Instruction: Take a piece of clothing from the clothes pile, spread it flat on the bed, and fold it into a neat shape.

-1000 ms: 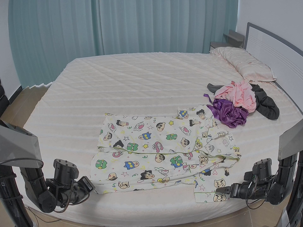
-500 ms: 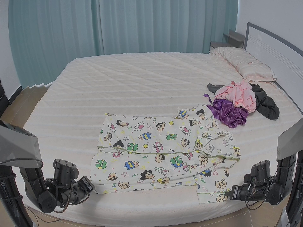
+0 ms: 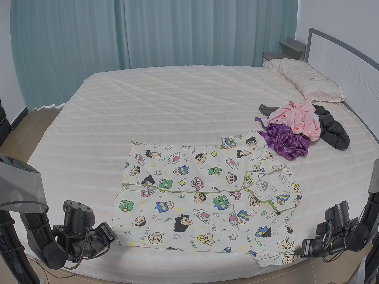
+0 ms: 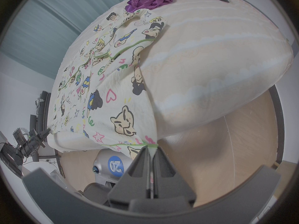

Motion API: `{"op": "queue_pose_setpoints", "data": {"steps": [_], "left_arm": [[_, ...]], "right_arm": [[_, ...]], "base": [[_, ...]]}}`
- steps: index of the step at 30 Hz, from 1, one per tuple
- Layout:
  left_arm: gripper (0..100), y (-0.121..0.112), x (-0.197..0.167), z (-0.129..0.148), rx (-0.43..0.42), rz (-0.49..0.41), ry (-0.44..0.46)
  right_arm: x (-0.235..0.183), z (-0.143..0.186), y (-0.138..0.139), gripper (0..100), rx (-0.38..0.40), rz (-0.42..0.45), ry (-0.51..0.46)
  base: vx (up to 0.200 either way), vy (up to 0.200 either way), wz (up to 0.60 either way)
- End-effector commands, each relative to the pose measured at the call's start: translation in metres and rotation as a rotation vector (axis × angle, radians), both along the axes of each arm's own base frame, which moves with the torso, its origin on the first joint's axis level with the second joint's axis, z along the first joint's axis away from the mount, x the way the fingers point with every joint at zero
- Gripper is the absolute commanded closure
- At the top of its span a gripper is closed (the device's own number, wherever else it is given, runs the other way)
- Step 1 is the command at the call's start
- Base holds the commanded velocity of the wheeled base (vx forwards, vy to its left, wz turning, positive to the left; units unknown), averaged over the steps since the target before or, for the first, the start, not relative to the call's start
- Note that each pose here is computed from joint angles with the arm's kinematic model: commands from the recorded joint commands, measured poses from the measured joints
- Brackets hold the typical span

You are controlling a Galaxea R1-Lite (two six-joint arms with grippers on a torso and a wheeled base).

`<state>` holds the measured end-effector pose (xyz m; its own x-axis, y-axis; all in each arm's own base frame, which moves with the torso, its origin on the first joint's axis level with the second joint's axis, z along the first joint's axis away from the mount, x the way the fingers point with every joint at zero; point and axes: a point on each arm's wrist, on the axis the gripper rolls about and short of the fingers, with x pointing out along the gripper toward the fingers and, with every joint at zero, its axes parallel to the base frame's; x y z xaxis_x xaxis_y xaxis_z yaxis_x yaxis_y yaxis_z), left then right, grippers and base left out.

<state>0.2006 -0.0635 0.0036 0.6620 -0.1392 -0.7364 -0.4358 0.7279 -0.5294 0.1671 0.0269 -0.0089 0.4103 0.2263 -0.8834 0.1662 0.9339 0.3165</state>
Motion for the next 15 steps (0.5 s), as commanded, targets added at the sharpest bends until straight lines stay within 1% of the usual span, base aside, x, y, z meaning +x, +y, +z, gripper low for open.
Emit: {"op": "queue_pose_setpoints", "data": {"steps": [1,3,5,6,7,12,13,15], "left_arm": [[100,0.002,-0.008,0.011,0.013,-0.027,-0.038],[100,0.003,-0.013,0.014,0.045,-0.068,-0.045],[100,0.003,-0.014,0.014,0.047,-0.071,-0.045],[100,0.000,-0.023,0.014,0.069,-0.122,-0.037],[100,-0.001,-0.030,0.013,0.080,-0.143,-0.018],[100,-0.002,-0.033,0.009,0.097,-0.152,0.023],[100,-0.004,-0.036,0.007,0.111,-0.170,0.053],[100,-0.007,-0.040,0.005,0.121,-0.193,0.074]], "right_arm": [[-0.010,0.019,-0.007,100,-0.005,-0.008,-0.065],[-0.011,0.021,-0.007,100,-0.005,-0.009,-0.065],[-0.012,0.021,-0.007,100,-0.005,-0.009,-0.065],[-0.014,0.022,-0.007,100,-0.008,-0.006,-0.056],[-0.015,0.022,-0.007,100,-0.010,-0.003,-0.049],[-0.017,0.023,-0.008,100,-0.027,0.017,-0.045],[-0.020,0.024,-0.008,100,-0.037,0.024,-0.041],[-0.023,0.026,-0.008,100,-0.041,0.026,-0.028]], "base": [[0.000,0.000,0.00],[0.000,0.000,0.00],[0.000,0.000,0.00],[0.000,0.000,0.00],[0.000,0.000,0.00],[0.000,0.000,0.00],[0.000,0.000,0.00],[0.000,0.000,0.00]]}}
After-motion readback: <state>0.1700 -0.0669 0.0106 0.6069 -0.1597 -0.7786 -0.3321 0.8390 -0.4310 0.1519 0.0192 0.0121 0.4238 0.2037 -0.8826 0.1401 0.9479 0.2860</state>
